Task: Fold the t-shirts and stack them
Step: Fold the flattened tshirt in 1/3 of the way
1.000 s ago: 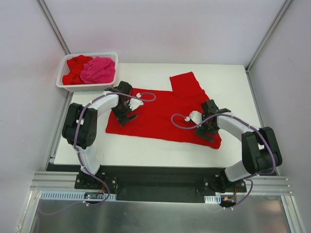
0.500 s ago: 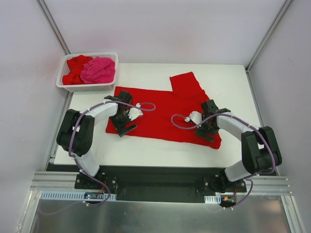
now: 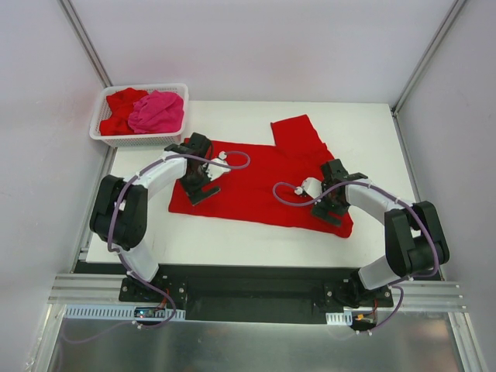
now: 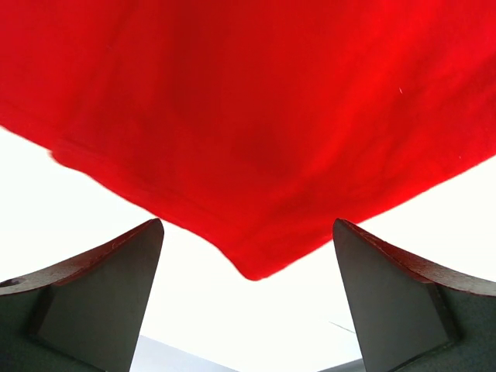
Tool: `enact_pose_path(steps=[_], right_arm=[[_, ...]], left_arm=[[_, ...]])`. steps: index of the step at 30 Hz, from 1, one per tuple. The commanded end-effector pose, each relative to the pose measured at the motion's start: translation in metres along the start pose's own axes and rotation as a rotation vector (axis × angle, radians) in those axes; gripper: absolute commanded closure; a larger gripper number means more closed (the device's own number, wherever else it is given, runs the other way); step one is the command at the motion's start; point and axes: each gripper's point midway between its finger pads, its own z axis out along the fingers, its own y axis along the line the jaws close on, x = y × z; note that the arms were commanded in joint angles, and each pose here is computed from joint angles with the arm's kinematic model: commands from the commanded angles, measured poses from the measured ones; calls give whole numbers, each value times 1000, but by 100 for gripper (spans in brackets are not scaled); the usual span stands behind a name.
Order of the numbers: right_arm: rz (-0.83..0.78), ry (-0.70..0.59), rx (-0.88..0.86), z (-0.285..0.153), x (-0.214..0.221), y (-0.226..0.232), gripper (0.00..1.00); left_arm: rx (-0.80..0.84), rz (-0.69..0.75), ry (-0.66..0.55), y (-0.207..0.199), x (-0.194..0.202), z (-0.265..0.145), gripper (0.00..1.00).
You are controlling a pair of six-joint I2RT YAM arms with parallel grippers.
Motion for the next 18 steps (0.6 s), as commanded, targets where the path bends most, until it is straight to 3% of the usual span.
enact_pose_path(steps=[1,12,18], right_arm=[[5,5,9,-3,-2,-3,11],[34,-2,39,-10,-7,-14,10],[15,4,38,-8,-5,-13,10]], left_arm=[[-40,4,-21,22,-9,-3,9],[-15,33,76,44,14,55,10],[9,24,91,29,30,54,9]])
